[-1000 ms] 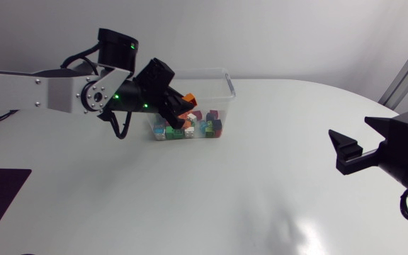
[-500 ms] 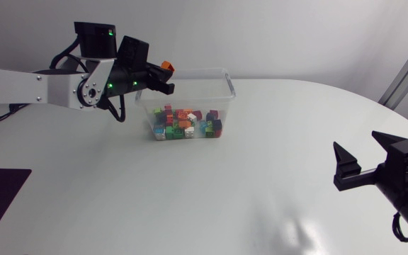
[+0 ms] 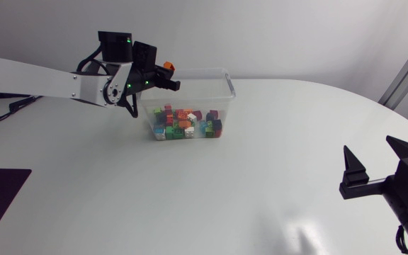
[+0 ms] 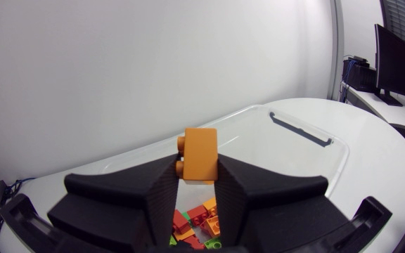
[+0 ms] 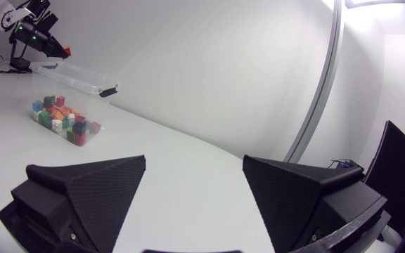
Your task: Place the duplo bricks in the container
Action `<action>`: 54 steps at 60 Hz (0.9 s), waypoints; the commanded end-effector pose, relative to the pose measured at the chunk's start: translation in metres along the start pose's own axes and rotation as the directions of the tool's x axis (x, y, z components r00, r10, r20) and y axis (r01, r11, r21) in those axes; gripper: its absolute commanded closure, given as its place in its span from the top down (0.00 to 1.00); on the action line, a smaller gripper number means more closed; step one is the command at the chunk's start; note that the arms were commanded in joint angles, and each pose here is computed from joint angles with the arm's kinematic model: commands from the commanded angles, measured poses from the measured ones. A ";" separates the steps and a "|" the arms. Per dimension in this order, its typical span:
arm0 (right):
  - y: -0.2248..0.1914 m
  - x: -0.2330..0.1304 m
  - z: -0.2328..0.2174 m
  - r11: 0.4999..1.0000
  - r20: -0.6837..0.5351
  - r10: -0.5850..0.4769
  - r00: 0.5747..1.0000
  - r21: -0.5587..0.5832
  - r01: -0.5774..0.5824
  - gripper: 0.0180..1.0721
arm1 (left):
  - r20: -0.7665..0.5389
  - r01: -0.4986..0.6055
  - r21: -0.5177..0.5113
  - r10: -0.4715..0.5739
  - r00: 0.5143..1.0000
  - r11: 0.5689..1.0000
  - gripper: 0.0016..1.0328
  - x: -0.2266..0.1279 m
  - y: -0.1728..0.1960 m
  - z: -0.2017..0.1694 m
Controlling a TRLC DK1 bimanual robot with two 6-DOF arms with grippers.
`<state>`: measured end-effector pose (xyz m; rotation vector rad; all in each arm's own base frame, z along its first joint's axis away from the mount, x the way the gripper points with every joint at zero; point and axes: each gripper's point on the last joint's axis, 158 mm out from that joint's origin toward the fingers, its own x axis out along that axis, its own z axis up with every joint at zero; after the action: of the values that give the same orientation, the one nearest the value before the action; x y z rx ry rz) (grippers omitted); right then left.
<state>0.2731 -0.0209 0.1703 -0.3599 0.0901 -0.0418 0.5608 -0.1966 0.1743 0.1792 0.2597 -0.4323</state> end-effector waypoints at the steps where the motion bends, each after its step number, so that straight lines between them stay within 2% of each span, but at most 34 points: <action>1: 0.003 -0.001 -0.017 1.000 -0.035 -0.003 0.999 -0.017 0.003 0.95 | 0.002 -0.031 -0.025 0.031 1.000 0.999 0.14 0.011 0.016 -0.003; 5: 0.004 -0.002 -0.019 1.000 -0.039 -0.002 0.999 -0.019 0.001 0.95 | -0.035 -0.031 -0.030 0.030 0.999 0.999 0.29 0.014 0.018 -0.011; 7: 0.005 -0.003 -0.020 1.000 -0.041 -0.001 0.999 -0.023 0.000 0.95 | -0.069 -0.024 -0.032 0.022 0.997 0.999 0.48 0.014 0.016 -0.017; 12: 0.005 -0.007 -0.022 0.999 -0.042 -0.005 0.999 -0.034 0.004 0.95 | -0.116 -0.007 -0.017 0.005 0.993 1.000 0.80 0.011 0.009 -0.023; 15: 0.006 -0.009 -0.023 0.999 -0.041 -0.006 0.999 -0.039 0.004 0.95 | -0.137 0.005 -0.014 -0.007 0.991 1.000 0.91 0.008 0.003 -0.022; 20: 0.007 -0.011 -0.024 0.999 -0.044 -0.013 0.999 -0.048 0.011 0.95 | -0.128 0.007 -0.010 -0.008 0.992 1.000 0.95 -0.004 0.001 -0.010; 37: 0.004 -0.015 -0.025 0.998 -0.042 -0.034 0.999 -0.052 0.032 0.95 | -0.022 -0.022 0.018 0.022 1.000 1.000 0.95 -0.076 0.004 0.048; 54: 0.004 -0.019 -0.029 0.998 -0.050 -0.039 0.998 -0.046 0.036 0.95 | 0.000 -0.081 0.071 0.081 0.997 0.994 0.95 -0.145 0.007 0.050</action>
<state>0.2523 -0.0262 0.1568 -0.3939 0.1049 -0.0893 0.4659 -0.1531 0.2792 0.2311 0.2080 -0.3706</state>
